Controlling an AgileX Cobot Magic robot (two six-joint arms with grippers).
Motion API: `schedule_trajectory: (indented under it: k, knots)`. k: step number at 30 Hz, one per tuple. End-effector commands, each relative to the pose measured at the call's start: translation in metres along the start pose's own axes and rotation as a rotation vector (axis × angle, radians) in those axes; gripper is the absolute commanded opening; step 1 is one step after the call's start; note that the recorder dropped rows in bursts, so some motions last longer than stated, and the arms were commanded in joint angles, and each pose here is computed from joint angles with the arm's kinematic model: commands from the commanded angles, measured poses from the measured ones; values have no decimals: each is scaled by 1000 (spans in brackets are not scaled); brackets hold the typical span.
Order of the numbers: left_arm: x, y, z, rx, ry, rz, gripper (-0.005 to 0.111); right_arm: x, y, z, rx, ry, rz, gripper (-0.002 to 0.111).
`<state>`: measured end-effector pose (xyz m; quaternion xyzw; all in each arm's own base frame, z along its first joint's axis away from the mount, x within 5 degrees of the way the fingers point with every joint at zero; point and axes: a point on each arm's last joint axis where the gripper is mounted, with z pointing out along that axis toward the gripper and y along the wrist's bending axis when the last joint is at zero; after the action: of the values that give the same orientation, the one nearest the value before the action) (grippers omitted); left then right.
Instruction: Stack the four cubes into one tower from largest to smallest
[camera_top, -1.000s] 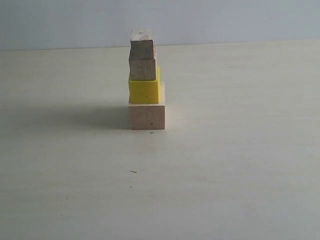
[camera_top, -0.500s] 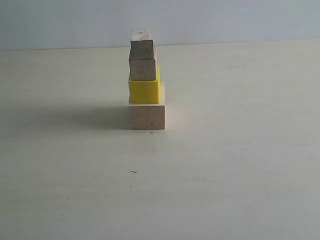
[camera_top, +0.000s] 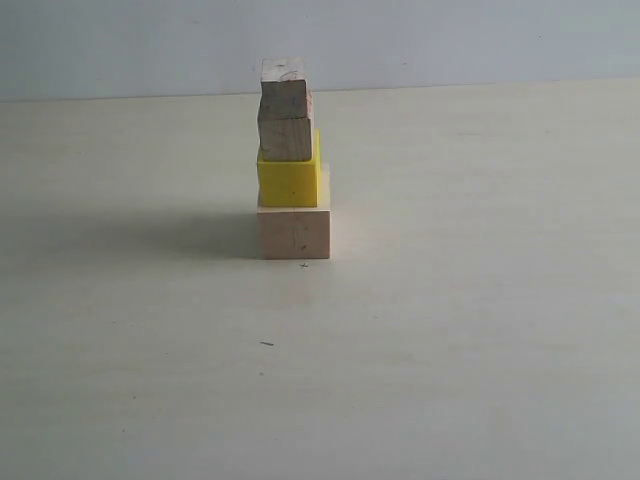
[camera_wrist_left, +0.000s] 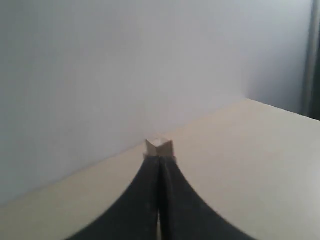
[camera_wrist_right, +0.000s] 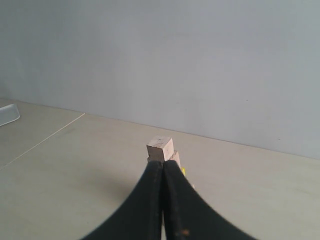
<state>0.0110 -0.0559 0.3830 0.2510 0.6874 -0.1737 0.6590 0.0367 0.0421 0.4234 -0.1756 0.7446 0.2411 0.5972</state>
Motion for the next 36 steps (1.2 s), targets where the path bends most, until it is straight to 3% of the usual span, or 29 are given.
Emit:
schedule_trajectory:
  k: [1,4,6,10,12,21,30,36]
  knots:
    - [13,5,-15,-256,-200,89,0,1,0,-1,3,-4,-5,0]
    - [45,15,-12,-366,-248,51,0,1,0,-1,3,-4,-5,0]
    - [84,28,1,-430,-200,-10,0,1,0,-1,3,-4,-5,0]
    - [134,40,16,-476,-95,-87,0,1,0,-1,3,-4,-5,0]
    - [145,41,19,-474,-66,-110,0,1,0,-1,3,-4,-5,0]
    - [151,40,19,-478,-56,-136,0,1,0,-1,3,-6,-5,0]
    - [166,53,11,-662,23,-321,0,1,0,-1,3,-6,-5,0]
    - [182,55,13,-682,28,-366,0,1,0,-1,3,-6,-5,0]
